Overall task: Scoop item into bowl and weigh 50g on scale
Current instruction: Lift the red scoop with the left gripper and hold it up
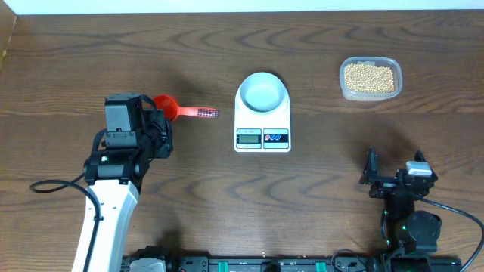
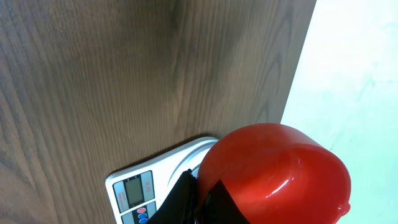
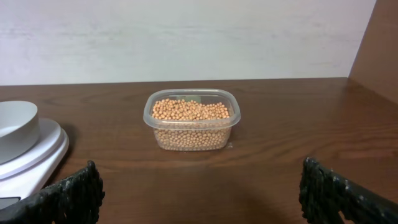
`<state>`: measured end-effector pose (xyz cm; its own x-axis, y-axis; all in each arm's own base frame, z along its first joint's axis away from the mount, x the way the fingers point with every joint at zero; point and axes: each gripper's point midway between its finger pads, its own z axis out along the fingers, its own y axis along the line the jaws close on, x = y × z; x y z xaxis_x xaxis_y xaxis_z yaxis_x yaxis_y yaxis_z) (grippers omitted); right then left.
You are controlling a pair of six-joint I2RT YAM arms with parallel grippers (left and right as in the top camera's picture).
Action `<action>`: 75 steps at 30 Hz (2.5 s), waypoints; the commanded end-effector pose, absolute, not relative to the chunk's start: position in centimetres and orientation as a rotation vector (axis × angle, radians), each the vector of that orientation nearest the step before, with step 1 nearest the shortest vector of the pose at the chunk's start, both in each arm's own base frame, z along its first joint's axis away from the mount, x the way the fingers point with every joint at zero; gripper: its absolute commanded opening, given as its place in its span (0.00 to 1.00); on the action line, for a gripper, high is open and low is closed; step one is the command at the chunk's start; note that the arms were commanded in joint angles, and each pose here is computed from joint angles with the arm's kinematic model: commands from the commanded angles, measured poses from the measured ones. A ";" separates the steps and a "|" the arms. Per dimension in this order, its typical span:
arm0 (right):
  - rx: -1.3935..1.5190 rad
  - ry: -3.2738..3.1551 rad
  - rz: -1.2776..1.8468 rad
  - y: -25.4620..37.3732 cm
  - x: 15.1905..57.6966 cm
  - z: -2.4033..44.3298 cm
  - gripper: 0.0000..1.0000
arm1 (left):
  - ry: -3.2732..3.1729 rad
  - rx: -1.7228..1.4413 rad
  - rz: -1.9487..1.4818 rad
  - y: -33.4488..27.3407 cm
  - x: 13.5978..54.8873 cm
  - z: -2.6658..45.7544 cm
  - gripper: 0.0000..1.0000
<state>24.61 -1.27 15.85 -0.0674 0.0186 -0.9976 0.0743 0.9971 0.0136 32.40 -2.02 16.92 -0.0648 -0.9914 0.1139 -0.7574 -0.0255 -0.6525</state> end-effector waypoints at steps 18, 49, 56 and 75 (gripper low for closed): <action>0.062 1.639 -0.038 -1.0 24.6 15.8 0.99 | 1.881 -1.829 -0.857 -2.6 32.3 17.2 0.07; 0.062 1.639 -0.037 -1.0 24.6 15.8 0.99 | 1.824 -1.801 -0.692 -0.2 32.4 16.9 0.07; 0.062 1.639 -0.038 -1.0 24.6 15.8 0.99 | 1.796 -1.802 -0.648 0.5 32.4 16.9 0.07; 0.071 1.638 -0.047 -1.2 24.6 15.8 0.99 | 1.773 -1.803 -0.613 1.1 32.4 17.0 0.07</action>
<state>24.61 -1.29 15.88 -0.0663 0.0186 -0.9976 0.0754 0.9971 0.0136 32.40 0.86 16.74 0.0354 -0.9992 -0.0202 -0.7586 -0.0137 -0.6515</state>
